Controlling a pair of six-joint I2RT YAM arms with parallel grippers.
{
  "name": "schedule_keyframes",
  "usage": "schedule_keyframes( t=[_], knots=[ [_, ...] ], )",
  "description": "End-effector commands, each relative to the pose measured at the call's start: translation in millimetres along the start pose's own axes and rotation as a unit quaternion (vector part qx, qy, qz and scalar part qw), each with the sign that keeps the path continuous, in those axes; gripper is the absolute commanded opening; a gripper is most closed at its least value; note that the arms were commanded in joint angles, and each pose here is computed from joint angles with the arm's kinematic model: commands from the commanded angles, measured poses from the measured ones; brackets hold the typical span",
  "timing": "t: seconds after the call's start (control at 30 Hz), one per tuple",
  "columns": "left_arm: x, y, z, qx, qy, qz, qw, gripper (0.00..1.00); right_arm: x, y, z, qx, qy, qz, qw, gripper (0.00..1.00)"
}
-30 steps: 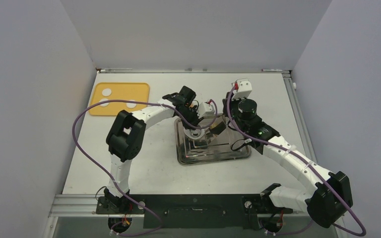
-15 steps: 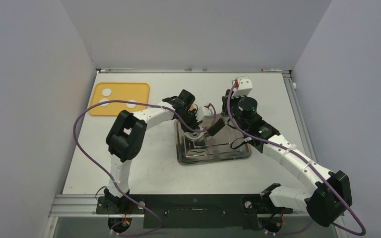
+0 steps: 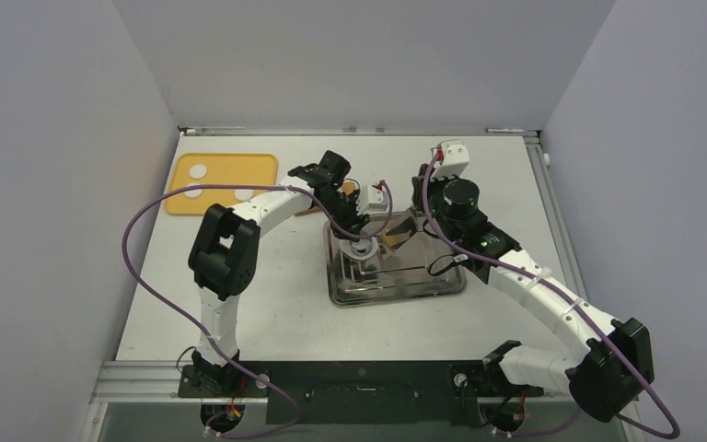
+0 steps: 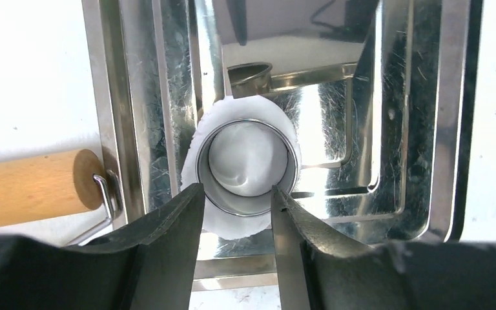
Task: Roll out the dumpling wrappers from the dough
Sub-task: Remove the dumpling wrapper from the work surface.
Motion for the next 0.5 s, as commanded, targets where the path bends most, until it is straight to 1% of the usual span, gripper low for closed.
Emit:
schedule_keyframes(
  t=[0.0, 0.1, 0.2, 0.3, 0.47],
  knots=[
    [-34.8, -7.7, 32.1, 0.073, -0.048, -0.034, 0.996, 0.4, -9.4, -2.7, 48.4, 0.017, -0.073, 0.004, 0.997, 0.08],
    [-44.3, -1.3, 30.3, 0.096, -0.067, -0.055, 0.992, 0.46, -11.2, -3.9, 49.4, 0.013, -0.076, 0.004, 0.997, 0.08],
    [-41.4, 7.7, 25.7, 0.103, -0.061, -0.051, 0.991, 0.48, -12.0, -4.1, 49.4, 0.011, -0.08, 0.006, 0.997, 0.08],
    [-32.4, 3.7, 19.3, 0.145, -0.06, -0.072, 0.985, 0.54, -11.3, -3.2, 46.8, 0.006, -0.08, 0.009, 0.997, 0.08],
    [-14.9, 17.1, 23.1, 0.125, -0.026, -0.03, 0.991, 0.54, -10.6, -3.5, 40.5, -0.002, -0.077, 0.012, 0.997, 0.08]
  ],
)
Point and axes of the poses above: each gripper's point midway between its finger pads, its own x axis out along the fingers, its own y axis along the line the jaws close on, z = x × y, the point moved 3 cm from there along -x, back along the fingers, and after that the axes turned 6 degrees about -x, right-handed, at the moved point
